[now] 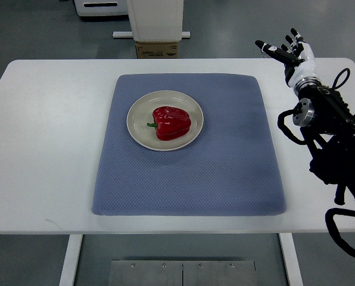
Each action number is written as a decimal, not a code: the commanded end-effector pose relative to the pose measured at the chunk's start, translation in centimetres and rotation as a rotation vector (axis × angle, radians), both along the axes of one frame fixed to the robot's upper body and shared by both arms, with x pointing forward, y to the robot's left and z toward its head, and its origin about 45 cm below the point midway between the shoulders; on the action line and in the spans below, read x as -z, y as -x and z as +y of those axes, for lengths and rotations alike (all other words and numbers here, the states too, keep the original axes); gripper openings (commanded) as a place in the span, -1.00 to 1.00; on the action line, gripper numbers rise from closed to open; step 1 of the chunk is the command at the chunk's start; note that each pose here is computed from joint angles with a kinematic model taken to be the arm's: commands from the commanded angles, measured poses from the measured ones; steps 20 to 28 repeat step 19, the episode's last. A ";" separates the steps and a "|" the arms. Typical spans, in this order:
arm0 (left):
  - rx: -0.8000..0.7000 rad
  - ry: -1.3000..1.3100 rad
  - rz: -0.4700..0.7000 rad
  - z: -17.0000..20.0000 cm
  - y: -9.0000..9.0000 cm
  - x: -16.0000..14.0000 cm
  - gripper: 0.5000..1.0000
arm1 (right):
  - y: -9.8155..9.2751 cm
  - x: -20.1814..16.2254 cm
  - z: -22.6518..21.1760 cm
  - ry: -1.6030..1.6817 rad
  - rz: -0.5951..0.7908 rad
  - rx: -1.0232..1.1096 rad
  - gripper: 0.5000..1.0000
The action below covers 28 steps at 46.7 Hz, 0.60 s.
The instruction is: Place red pepper on plate with right hand
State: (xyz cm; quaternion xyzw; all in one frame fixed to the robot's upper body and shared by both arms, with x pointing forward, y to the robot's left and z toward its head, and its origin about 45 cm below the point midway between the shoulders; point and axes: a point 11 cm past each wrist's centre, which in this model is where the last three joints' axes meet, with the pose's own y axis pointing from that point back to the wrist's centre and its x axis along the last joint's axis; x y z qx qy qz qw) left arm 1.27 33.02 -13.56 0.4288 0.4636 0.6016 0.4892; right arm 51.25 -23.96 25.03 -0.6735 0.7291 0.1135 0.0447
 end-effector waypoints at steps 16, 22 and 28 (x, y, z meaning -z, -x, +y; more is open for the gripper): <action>0.000 0.000 -0.001 0.0 0.0 0.0 1.00 | 0.9 2.2 -1.2 -0.044 0.042 0.036 1.00; 0.000 0.000 -0.001 0.0 0.0 0.0 1.00 | 1.0 2.3 -1.2 -0.049 0.042 0.036 1.00; 0.000 0.000 -0.001 0.0 0.0 0.0 1.00 | 1.0 2.3 -1.2 -0.049 0.042 0.036 1.00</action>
